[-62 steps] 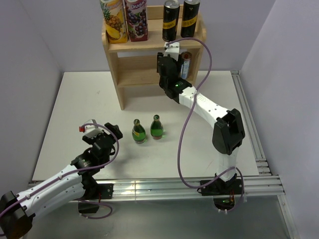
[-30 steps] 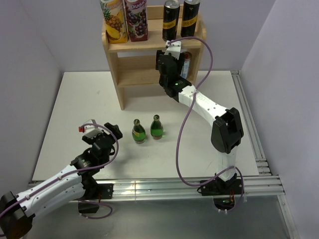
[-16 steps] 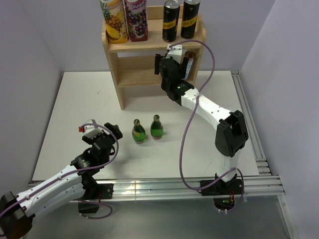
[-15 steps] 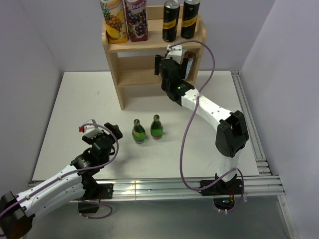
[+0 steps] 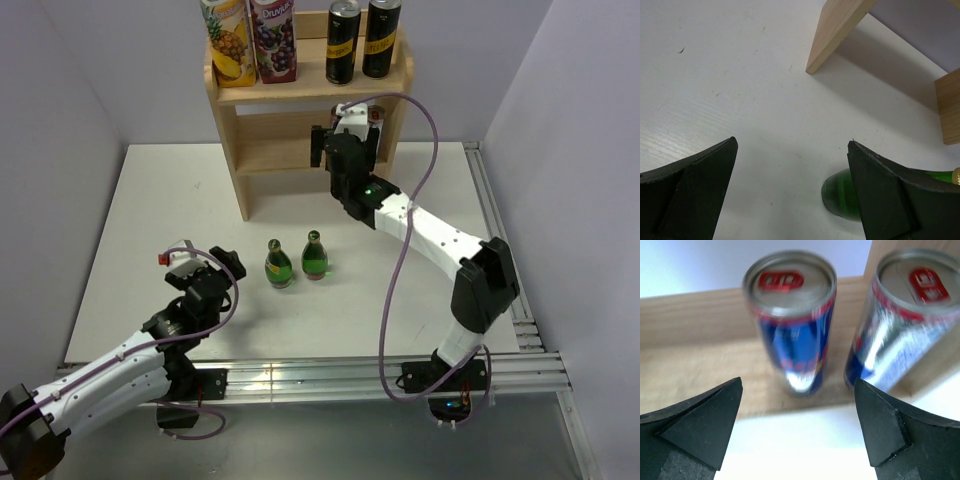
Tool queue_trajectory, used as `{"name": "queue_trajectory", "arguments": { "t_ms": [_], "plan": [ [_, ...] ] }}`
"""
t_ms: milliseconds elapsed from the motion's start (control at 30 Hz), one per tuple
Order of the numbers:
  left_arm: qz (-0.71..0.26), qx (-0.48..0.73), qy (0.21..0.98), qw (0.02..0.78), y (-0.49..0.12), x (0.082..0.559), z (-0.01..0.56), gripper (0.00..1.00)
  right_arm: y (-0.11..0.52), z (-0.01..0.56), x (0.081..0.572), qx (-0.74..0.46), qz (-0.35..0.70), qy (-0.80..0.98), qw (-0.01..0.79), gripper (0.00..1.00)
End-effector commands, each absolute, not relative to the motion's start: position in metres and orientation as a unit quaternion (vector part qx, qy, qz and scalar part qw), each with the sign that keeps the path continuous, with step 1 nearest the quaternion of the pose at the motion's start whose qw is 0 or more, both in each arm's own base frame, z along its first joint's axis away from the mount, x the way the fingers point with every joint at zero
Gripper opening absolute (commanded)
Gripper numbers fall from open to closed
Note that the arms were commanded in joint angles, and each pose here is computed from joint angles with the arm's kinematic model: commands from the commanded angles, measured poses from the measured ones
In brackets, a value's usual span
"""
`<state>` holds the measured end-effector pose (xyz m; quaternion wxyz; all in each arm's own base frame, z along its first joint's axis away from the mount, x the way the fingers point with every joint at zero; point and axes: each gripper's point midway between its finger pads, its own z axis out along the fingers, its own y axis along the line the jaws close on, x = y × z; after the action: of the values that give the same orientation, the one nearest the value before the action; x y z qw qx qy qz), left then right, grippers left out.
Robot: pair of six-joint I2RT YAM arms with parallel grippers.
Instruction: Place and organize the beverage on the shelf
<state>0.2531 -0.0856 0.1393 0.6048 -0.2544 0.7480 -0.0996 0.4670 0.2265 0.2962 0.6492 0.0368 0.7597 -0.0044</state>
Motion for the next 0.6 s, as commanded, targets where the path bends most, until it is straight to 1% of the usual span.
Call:
{"name": "queue_trajectory", "arguments": {
  "t_ms": [0, 33, 100, 133, 167, 233, 267, 333, 367, 400, 433, 467, 500, 567],
  "plan": [
    [-0.104, -0.262, 0.741, 0.610, -0.086, 0.256, 0.149, 0.99, 0.229, 0.340, 0.436, 0.049, 0.040, 0.733, 0.677, 1.00],
    [-0.104, -0.260, 0.741, 0.610, -0.086, 0.256, 0.149, 0.99, 0.230, 0.337, 0.428, 0.045, 0.042, 0.736, 0.674, 1.00],
    [-0.111, -0.259, 0.740, 0.611, -0.086, 0.254, 0.153, 0.99, 0.227, 0.351, 0.408, 0.050, 0.061, 0.729, 0.680, 1.00],
    [-0.118, -0.257, 0.740, 0.610, -0.088, 0.254, 0.156, 0.99, 0.226, 0.344, 0.400, 0.043, 0.062, 0.734, 0.675, 1.00],
    [-0.119, -0.256, 0.740, 0.610, -0.086, 0.252, 0.159, 0.99, 0.224, 0.357, 0.386, 0.049, 0.083, 0.726, 0.681, 1.00],
    [-0.129, -0.248, 0.741, 0.610, -0.089, 0.250, 0.169, 0.99, 0.220, 0.348, 0.371, 0.041, 0.087, 0.732, 0.674, 1.00],
    [-0.128, -0.243, 0.745, 0.608, -0.089, 0.249, 0.170, 0.99, 0.215, 0.359, 0.359, 0.049, 0.105, 0.724, 0.680, 1.00],
    [-0.147, -0.221, 0.751, 0.605, -0.099, 0.249, 0.178, 0.99, 0.212, 0.340, 0.342, 0.035, 0.102, 0.740, 0.664, 1.00],
    [-0.160, -0.205, 0.751, 0.606, -0.106, 0.250, 0.183, 0.99, 0.206, 0.346, 0.331, 0.042, 0.116, 0.735, 0.667, 1.00],
    [-0.171, -0.189, 0.755, 0.605, -0.113, 0.250, 0.183, 0.98, 0.204, 0.329, 0.323, 0.034, 0.110, 0.746, 0.656, 1.00],
    [-0.196, -0.164, 0.760, 0.597, -0.127, 0.248, 0.183, 0.98, 0.199, 0.332, 0.312, 0.044, 0.126, 0.741, 0.658, 1.00],
    [-0.205, -0.142, 0.762, 0.597, -0.135, 0.247, 0.184, 0.98, 0.197, 0.328, 0.306, 0.044, 0.131, 0.743, 0.655, 1.00],
    [-0.223, -0.131, 0.757, 0.601, -0.143, 0.248, 0.189, 0.98, 0.196, 0.309, 0.299, 0.035, 0.128, 0.753, 0.644, 1.00],
    [-0.239, -0.103, 0.761, 0.594, -0.159, 0.245, 0.189, 0.98, 0.188, 0.303, 0.289, 0.045, 0.140, 0.752, 0.642, 1.00]
  ]
}}
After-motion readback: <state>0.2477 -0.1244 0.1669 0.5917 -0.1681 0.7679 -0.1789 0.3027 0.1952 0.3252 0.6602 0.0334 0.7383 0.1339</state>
